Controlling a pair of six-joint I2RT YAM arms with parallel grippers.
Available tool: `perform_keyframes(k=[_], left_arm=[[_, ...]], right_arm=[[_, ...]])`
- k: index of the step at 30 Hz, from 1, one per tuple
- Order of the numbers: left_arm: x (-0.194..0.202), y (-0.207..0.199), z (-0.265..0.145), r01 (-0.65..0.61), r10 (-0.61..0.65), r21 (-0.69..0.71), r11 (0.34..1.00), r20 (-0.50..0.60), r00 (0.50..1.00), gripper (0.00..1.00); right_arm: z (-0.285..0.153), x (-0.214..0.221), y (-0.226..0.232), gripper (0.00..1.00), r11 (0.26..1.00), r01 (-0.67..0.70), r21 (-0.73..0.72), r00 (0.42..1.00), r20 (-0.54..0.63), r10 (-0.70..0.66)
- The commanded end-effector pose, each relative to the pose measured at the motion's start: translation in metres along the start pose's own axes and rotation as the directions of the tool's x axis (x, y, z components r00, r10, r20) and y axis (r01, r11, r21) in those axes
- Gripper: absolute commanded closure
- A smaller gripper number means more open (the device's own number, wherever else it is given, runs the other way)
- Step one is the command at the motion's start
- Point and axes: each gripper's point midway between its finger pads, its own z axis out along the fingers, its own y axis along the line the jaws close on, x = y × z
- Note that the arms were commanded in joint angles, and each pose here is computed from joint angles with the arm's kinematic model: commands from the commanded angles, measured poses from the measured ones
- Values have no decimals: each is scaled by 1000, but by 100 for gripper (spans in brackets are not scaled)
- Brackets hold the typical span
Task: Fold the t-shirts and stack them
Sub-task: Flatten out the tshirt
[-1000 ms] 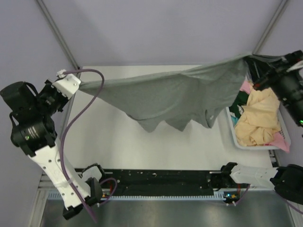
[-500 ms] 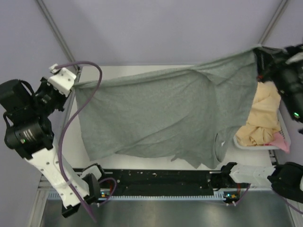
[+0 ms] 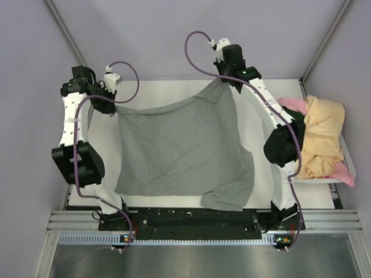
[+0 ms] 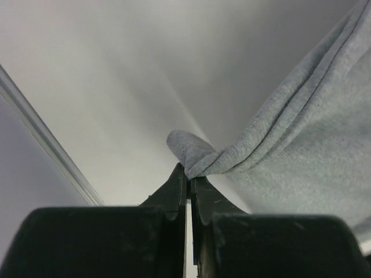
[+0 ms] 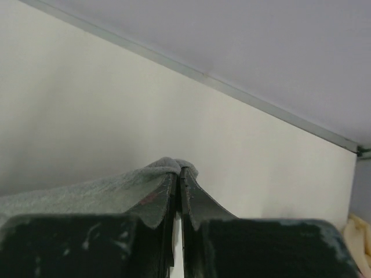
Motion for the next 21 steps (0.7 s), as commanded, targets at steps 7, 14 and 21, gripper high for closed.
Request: perform_keyframes(k=[7,14,21], left_arm=[[-70,136,115,223,-199,-273,936,111,974,33],[-101,120,70,164,-114,-259,952,198,974,15],[-4,7,33,-289,289,22,957,13,957,16]], right_arm=[[103,-27,-42,31,952,-285,113,946,192,260],[45,9,-47,17,940,-309,145,950,-2,312],[-66,147,36,20,934,-356,19,857,-392,335]])
